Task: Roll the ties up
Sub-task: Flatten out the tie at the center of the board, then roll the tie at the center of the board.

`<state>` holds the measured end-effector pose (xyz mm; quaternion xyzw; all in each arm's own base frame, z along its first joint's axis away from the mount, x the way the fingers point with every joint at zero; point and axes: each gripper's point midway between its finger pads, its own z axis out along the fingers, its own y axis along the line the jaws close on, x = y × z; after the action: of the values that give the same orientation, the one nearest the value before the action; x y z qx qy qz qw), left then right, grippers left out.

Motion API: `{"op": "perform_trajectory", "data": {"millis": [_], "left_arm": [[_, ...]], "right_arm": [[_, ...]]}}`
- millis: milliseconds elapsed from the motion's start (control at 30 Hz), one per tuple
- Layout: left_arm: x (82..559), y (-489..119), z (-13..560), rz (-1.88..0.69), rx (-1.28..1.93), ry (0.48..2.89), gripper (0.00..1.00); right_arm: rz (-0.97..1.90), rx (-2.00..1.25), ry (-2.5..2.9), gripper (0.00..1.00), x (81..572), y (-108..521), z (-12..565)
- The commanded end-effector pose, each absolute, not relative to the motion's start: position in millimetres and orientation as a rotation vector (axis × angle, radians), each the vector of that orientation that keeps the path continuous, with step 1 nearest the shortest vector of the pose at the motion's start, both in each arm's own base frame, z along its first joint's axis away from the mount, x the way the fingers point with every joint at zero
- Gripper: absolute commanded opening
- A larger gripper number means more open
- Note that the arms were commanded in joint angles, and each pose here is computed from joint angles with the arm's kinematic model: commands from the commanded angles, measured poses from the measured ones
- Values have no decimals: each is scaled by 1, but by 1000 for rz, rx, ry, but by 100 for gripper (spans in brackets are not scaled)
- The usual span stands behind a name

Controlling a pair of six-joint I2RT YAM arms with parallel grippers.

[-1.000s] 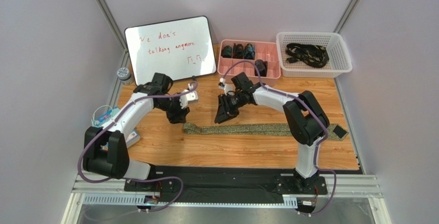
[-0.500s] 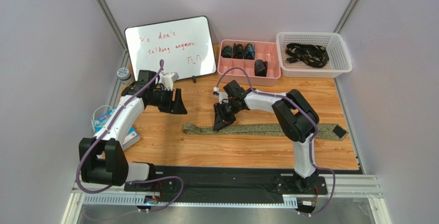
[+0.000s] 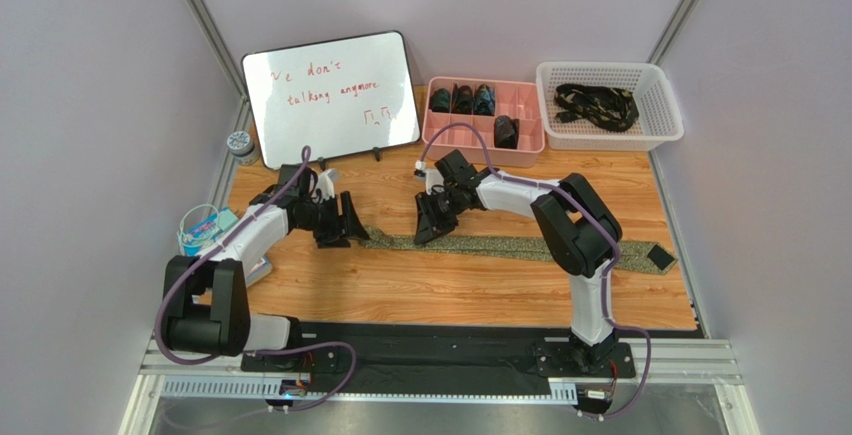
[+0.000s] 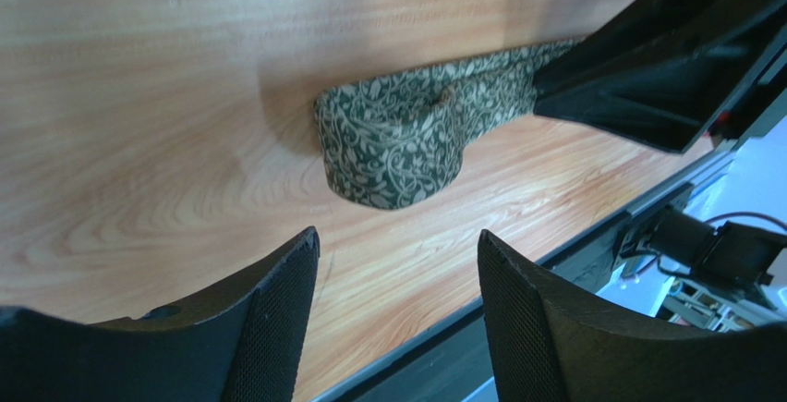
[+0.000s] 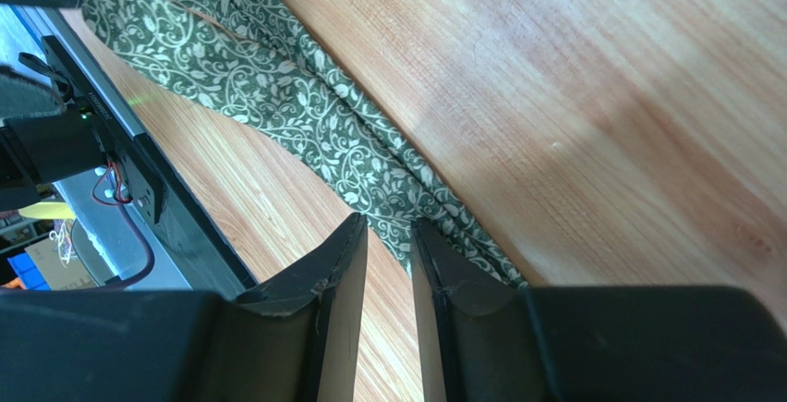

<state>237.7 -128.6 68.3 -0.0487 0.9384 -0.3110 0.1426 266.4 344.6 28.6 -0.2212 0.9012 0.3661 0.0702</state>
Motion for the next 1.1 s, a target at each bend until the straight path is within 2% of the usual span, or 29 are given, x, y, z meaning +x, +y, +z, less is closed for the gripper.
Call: {"op": "perform_trajectory", "data": {"millis": [0,300,367,400,433,533,700,767,833,967,1067], "left_arm": [[269,-139,83,-966,-156,2587,70],[271,-134,55,-915,-188,2635,74],[275,-132,52,-897,-183,2633,70],[275,-132,48,-898,-184,2640,66],[277,-132,47,-892,-186,2640,56],[279,-132,45,-902,-189,2651,37],[280,-128,44,-885,-196,2656,23],[280,-125,44,-856,-209,2662,10],[281,-121,43,-836,-240,2663,2],[282,-124,46,-874,-230,2656,8],[283,-122,53,-859,-211,2648,22]], "right_arm": [[1132,-679,2589,31,277,351,62],[1305,-615,2555,33,279,378,88],[1347,-600,2550,33,279,384,92],[1357,-599,2552,33,279,388,89],[1379,-597,2555,33,277,392,89],[1434,-577,2558,33,279,403,91],[1488,-577,2560,33,273,421,92],[1491,-574,2574,33,271,425,87],[1492,-590,2576,33,267,428,85],[1454,-590,2604,33,269,430,67],[1399,-587,2640,31,274,430,48]]}}
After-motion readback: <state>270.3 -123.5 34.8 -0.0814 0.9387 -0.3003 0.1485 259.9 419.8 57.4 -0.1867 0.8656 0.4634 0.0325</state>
